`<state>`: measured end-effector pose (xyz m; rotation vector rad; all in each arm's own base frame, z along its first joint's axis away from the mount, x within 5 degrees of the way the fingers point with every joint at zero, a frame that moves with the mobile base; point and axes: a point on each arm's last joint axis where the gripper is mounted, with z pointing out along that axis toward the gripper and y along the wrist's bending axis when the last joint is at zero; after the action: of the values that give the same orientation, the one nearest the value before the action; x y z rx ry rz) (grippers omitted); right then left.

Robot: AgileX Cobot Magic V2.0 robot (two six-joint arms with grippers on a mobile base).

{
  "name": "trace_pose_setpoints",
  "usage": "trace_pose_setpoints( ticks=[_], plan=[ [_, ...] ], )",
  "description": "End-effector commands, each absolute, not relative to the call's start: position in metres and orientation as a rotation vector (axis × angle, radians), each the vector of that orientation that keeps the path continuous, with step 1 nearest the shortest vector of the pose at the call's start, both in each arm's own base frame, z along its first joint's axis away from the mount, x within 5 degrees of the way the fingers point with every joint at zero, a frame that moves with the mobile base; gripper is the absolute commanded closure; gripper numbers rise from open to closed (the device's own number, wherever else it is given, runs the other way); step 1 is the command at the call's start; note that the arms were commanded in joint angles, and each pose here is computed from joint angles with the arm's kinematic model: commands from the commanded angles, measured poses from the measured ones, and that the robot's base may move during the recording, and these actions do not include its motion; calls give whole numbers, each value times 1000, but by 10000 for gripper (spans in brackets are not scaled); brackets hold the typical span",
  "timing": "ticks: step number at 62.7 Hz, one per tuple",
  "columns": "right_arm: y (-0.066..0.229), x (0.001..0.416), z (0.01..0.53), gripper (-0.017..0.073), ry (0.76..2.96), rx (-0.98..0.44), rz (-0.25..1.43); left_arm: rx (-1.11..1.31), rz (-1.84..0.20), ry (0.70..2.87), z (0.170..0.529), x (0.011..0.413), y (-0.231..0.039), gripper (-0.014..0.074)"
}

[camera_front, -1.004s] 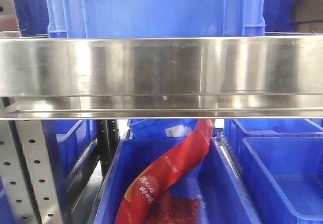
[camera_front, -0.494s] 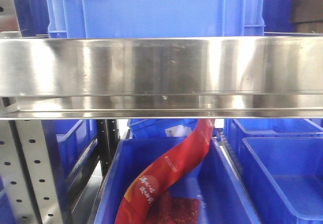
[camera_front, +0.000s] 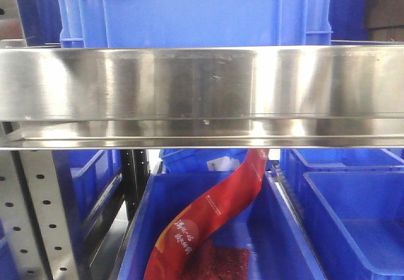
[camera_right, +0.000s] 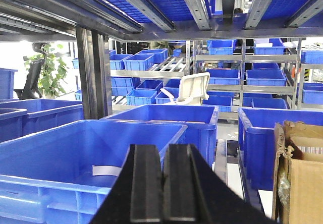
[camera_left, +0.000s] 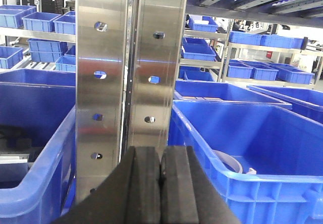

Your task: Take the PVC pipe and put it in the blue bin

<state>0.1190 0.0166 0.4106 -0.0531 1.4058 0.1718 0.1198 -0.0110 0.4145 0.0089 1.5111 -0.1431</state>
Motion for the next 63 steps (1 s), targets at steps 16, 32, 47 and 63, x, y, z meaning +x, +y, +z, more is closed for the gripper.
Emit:
trace_pose_setpoints(
  ticks=[16,32,47,63],
  plan=[
    [15,117,412,727,1391,-51,159,7,-135,1488,416,118,-10,704],
    [11,121,384,727,1501,-51,98,7,-135,1488,416,118,-10,704],
    [-5,94,346,727,1503,0,-84,7,-135,1488,416,118,-10,704],
    [-10,70,286,727,1532,67,-153,7,-135,1488,416,118,-10,704]
  ],
)
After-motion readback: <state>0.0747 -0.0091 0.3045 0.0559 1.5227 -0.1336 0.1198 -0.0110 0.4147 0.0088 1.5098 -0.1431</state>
